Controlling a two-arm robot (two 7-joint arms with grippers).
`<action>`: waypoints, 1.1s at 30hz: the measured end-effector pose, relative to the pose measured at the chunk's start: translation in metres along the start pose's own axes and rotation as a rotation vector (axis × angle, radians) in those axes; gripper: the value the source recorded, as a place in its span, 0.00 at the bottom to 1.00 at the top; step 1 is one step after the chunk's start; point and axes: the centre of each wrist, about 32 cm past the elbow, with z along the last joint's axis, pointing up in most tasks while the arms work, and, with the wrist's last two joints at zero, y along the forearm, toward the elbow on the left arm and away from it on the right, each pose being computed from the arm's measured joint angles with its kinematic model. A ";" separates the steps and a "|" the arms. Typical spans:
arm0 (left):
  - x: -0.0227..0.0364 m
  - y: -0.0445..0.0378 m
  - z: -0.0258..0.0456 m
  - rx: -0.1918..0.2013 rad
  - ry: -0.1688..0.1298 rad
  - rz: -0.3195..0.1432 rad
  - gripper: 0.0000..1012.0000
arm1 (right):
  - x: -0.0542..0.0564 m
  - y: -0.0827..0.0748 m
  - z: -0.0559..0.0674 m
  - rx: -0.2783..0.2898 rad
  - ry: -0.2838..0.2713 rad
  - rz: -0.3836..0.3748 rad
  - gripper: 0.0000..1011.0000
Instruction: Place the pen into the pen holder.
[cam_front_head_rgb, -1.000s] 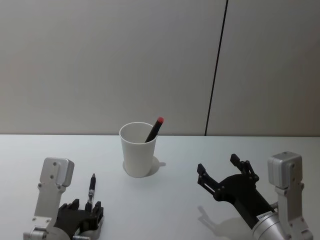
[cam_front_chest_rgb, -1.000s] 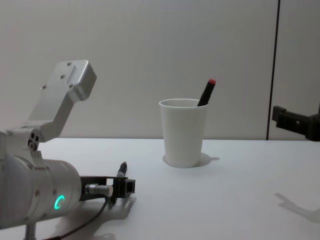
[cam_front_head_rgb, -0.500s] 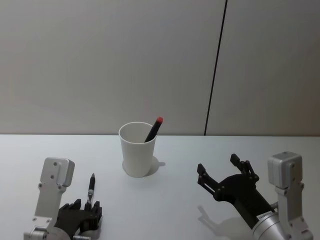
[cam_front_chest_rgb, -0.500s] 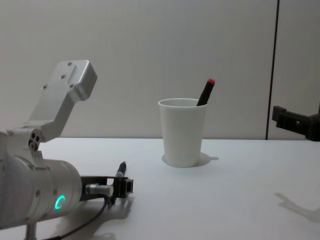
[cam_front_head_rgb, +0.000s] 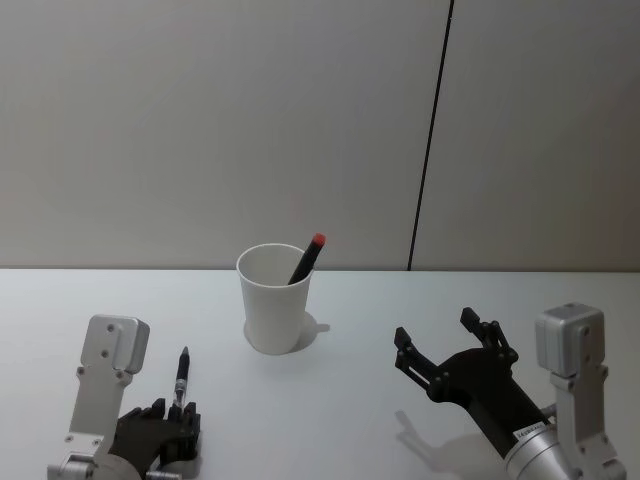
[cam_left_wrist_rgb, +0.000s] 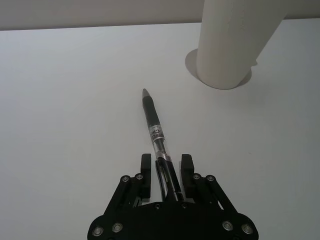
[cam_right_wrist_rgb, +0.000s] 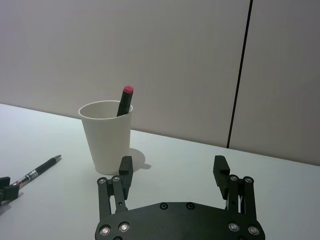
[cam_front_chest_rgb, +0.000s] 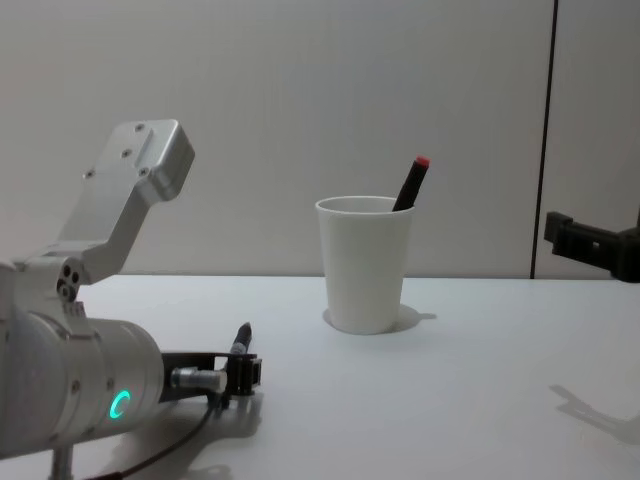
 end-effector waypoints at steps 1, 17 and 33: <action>0.0000 0.0000 0.0000 0.000 0.000 0.000 0.36 | 0.000 0.000 0.000 0.000 0.000 0.000 0.99; 0.0006 0.0002 0.0005 0.003 -0.009 -0.010 0.25 | 0.000 0.000 0.000 0.000 0.000 0.000 0.99; 0.0007 0.0003 0.0010 0.005 -0.012 -0.012 0.18 | 0.000 0.000 0.000 0.000 0.000 0.000 0.99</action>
